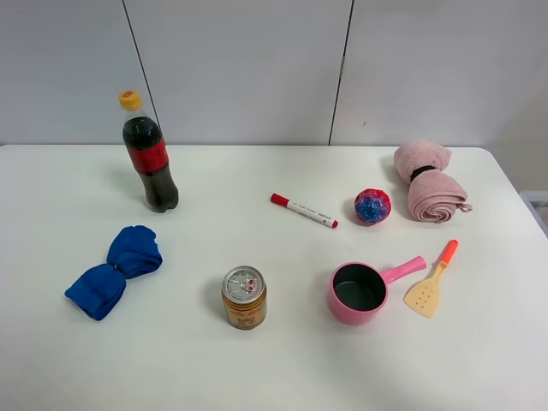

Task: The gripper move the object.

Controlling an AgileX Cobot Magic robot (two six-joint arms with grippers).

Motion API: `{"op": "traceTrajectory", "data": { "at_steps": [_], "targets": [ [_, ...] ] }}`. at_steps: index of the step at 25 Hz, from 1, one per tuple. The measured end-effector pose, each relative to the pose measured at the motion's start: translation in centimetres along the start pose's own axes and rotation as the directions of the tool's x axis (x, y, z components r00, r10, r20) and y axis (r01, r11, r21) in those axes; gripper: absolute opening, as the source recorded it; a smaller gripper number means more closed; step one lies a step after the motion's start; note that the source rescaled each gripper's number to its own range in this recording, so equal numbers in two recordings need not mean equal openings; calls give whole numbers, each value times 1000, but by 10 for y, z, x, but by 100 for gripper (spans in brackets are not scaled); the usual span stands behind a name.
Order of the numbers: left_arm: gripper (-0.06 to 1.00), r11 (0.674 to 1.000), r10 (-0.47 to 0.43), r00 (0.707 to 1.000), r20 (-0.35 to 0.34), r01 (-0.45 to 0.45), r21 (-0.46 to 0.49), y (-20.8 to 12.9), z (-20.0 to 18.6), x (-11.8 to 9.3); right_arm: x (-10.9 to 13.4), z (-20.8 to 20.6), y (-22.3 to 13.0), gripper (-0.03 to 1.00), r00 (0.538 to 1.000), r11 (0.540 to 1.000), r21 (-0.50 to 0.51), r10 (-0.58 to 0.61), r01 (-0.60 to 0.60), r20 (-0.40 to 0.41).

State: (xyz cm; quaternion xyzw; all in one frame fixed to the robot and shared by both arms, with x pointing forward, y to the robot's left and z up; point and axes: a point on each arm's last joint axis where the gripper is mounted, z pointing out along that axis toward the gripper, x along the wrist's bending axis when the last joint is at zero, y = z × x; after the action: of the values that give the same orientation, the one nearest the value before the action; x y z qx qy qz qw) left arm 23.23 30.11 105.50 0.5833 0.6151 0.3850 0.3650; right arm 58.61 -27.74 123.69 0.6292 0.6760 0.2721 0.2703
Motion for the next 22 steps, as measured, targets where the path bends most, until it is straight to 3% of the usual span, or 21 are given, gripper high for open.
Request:
{"op": "traceTrajectory", "data": {
  "at_steps": [8,13,18,22],
  "targets": [
    [100,1000,0,1000,0,0,0,0,0,0,-4,-135,-17,100,999,961,-275,-21,30,34],
    [100,1000,0,1000,0,0,0,0,0,0,-9,-178,-31,100,996,932,-358,-21,52,91],
    [100,1000,0,1000,0,0,0,0,0,0,-10,-196,-58,100,994,932,-357,-30,64,101],
    [100,1000,0,1000,0,0,0,0,0,0,-9,-182,-104,100,994,967,-246,-49,71,97]
  ]
}}
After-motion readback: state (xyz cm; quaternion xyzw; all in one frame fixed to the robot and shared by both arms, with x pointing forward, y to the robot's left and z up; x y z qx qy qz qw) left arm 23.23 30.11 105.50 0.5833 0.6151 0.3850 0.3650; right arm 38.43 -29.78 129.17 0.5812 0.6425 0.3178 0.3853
